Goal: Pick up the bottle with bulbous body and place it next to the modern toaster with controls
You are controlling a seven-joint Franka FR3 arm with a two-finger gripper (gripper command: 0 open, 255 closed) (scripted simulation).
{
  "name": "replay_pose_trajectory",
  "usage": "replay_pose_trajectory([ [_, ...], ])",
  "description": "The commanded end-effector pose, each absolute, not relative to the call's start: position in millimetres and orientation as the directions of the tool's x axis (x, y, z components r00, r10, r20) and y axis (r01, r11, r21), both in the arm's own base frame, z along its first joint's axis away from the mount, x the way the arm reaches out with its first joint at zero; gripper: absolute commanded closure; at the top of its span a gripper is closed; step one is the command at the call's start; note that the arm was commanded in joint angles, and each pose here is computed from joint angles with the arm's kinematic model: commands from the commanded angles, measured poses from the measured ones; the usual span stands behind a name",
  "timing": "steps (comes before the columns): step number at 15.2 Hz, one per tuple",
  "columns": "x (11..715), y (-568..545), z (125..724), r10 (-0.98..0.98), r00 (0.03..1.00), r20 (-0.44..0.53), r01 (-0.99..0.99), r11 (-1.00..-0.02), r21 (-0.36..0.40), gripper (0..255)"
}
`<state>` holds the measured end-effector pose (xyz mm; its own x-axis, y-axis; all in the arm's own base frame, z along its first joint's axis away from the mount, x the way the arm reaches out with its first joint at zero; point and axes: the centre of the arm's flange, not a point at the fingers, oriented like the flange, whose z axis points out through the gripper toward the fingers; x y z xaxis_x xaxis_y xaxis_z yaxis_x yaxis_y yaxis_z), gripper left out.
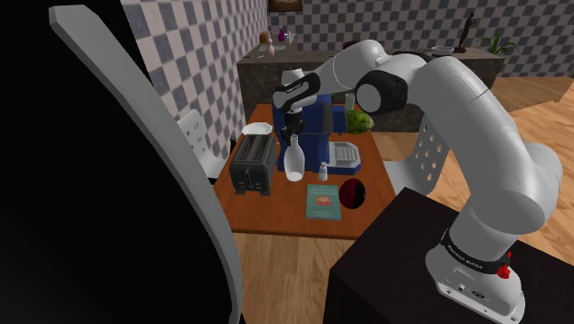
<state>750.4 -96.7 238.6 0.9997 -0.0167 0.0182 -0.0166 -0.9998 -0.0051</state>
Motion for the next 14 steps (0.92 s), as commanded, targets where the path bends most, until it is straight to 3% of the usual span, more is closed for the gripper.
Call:
replay_pose_trajectory([
  [1,745.5,-100.5,209.5,-0.024,0.999,-0.045,-0.025,-1.000,-0.012,255],
  [5,745.5,-100.5,209.5,-0.024,0.999,-0.045,-0.025,-1.000,-0.012,255],
  [6,739.6,-99.1,209.3,-0.024,0.999,-0.045,-0.025,-1.000,-0.012,0],
  [10,738.5,-101.2,201.3,-0.025,0.999,-0.045,-0.025,-1.000,-0.013,0],
  [14,747.2,-101.0,249.1,-0.024,0.999,-0.045,-0.025,-1.000,-0.012,0],
])
